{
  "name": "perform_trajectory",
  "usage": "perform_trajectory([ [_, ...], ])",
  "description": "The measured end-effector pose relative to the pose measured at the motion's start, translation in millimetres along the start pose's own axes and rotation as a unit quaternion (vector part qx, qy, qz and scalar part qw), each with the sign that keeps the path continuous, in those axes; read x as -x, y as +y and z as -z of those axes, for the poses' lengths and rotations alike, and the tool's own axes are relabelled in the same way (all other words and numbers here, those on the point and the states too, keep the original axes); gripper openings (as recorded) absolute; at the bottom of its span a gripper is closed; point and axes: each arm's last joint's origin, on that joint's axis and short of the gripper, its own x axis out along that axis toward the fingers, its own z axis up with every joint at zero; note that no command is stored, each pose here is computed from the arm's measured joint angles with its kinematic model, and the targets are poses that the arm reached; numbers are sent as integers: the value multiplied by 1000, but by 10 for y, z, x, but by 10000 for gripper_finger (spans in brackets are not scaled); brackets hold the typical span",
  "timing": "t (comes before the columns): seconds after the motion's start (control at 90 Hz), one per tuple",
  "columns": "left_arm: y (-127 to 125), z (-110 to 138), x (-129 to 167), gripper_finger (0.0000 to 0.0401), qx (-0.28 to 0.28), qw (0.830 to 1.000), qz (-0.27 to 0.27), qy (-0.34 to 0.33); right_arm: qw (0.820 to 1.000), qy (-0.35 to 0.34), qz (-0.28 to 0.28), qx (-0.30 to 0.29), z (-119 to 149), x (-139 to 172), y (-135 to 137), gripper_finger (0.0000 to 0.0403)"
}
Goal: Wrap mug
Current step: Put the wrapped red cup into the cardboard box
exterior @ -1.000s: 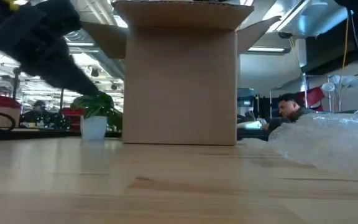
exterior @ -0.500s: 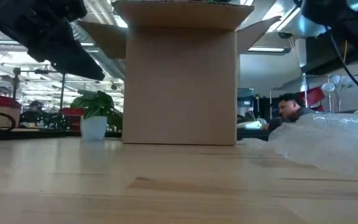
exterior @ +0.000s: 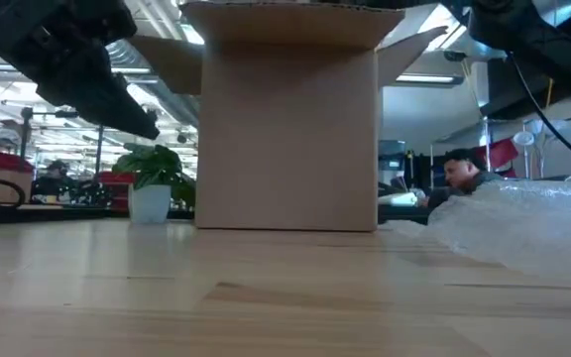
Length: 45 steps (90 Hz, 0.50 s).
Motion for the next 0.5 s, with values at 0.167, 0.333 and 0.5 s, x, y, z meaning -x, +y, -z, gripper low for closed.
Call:
perform_trajectory([
  [0.167,0,-1,0,117,1,1000,0,0,1000,0,0,-1,0,0,1,242],
  [0.333,-3,1,0,117,1,1000,5,2,1000,7,0,-4,14,2,3,249],
  [0.5,-4,1,0,117,1,1000,6,3,1000,-7,0,-10,34,125,13,237],
])
